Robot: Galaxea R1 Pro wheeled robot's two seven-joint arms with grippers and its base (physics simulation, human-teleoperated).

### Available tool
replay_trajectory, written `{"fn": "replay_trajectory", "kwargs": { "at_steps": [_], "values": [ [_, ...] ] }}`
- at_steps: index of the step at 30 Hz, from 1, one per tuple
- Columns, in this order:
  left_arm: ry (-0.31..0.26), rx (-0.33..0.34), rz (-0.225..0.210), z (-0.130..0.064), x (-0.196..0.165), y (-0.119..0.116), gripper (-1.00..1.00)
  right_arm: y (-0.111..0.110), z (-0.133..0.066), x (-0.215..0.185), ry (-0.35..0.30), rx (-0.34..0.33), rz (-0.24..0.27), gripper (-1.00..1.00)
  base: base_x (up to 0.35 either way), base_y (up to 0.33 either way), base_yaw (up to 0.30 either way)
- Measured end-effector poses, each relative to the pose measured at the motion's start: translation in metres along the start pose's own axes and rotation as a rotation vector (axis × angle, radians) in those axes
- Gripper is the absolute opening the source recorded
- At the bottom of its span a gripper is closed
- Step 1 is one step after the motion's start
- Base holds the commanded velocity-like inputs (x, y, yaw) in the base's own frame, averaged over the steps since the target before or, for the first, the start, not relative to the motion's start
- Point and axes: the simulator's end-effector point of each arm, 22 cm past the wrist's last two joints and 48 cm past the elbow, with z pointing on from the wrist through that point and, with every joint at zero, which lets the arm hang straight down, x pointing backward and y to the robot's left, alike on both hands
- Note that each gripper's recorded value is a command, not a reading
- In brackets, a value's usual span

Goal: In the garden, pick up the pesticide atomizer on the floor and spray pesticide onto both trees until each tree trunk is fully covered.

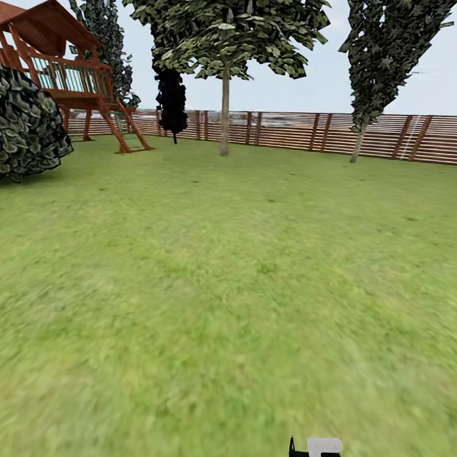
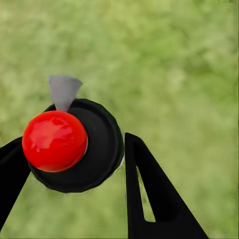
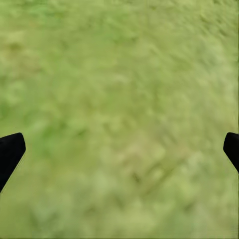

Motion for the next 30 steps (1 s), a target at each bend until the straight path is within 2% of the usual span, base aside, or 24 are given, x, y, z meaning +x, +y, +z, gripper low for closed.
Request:
{"fn": "replay_trajectory", "kwargs": {
  "at_steps": [30],
  "values": [
    [0.0, -0.001, 0.0, 0.0001, -0.0002, 0.0007, -1.0, 0.0005, 0.0, -0.0001, 0.0, -0.002, -0.002, 1.0, 0.337, 0.0, 0.0]
  ]
}}
